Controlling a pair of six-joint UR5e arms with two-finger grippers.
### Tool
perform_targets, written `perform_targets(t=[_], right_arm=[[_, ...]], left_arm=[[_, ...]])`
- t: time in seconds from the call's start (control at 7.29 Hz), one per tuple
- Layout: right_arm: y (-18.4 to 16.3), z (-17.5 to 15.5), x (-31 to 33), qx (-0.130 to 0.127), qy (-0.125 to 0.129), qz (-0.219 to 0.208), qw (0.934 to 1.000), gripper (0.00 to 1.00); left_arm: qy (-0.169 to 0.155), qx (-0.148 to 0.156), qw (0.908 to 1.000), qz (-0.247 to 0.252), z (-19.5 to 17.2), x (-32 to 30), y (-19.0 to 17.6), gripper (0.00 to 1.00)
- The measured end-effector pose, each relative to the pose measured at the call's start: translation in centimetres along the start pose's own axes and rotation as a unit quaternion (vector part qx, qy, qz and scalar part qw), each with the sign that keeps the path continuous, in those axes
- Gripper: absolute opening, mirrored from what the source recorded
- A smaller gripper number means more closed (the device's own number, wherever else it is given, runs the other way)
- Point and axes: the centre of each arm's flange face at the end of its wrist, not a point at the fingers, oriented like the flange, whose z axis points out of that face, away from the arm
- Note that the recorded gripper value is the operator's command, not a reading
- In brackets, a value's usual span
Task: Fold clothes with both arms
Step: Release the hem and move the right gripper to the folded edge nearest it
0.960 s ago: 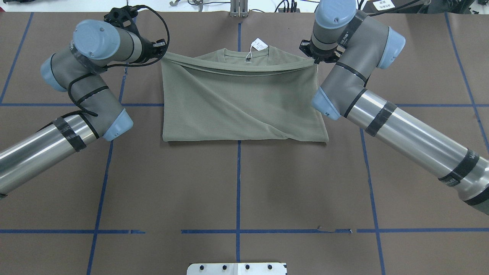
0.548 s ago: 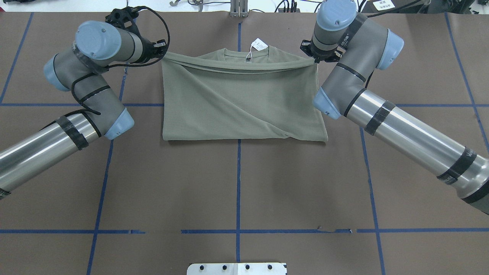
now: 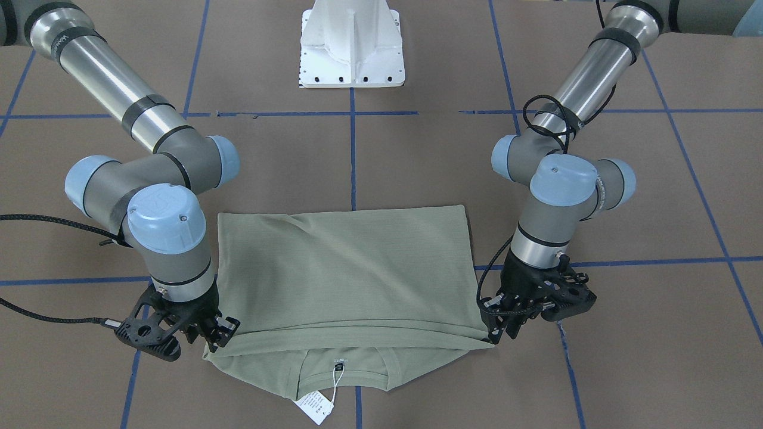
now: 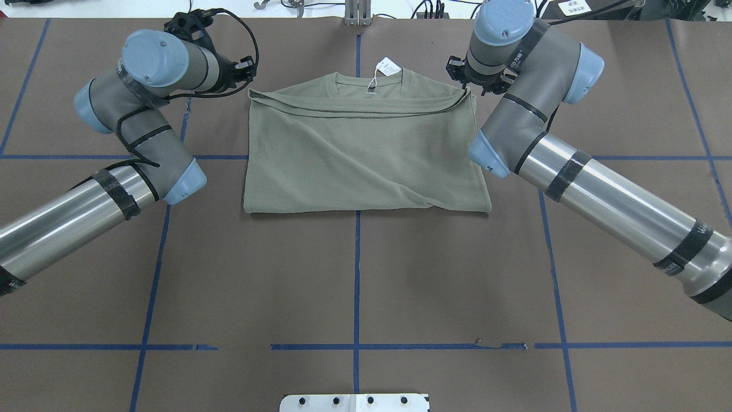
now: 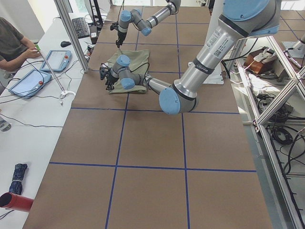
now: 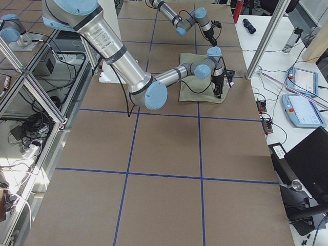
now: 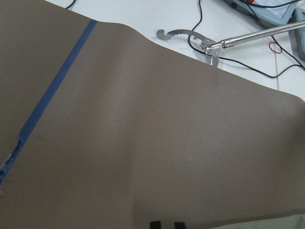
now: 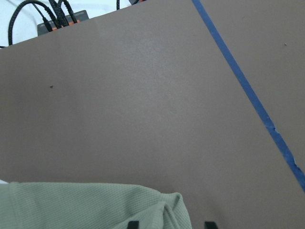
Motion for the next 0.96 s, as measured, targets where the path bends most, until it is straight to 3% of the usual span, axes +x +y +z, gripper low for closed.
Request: perform_targets(t=[0.14, 0.41, 0.69, 0.96], right_arm=[[0.8, -1.7, 0.7, -0.003, -0.020, 0.002, 0.9998, 0.70], [7.3, -4.4, 6.4, -0.028, -0.055, 0.033, 0.9975, 0.73], [14.1, -4.6, 9.9, -0.063, -0.056, 0.084, 0.9929, 0.74], [17.4, -3.7, 11.0, -0.084, -0.057, 0.128, 0.9866, 0.74]], left_arm=[[0.004, 0.000, 1.0000, 0.000, -0.3, 0.1, -0.1, 0.51], [0.011, -0.002, 0.9999, 0.000, -1.0, 0.4, -0.1, 0.50], [0.014, -0.007, 0.9999, 0.000, -1.2, 0.5, -0.1, 0.50], [0.015, -0.008, 0.9999, 0.000, -1.2, 0.5, -0.1, 0.50]])
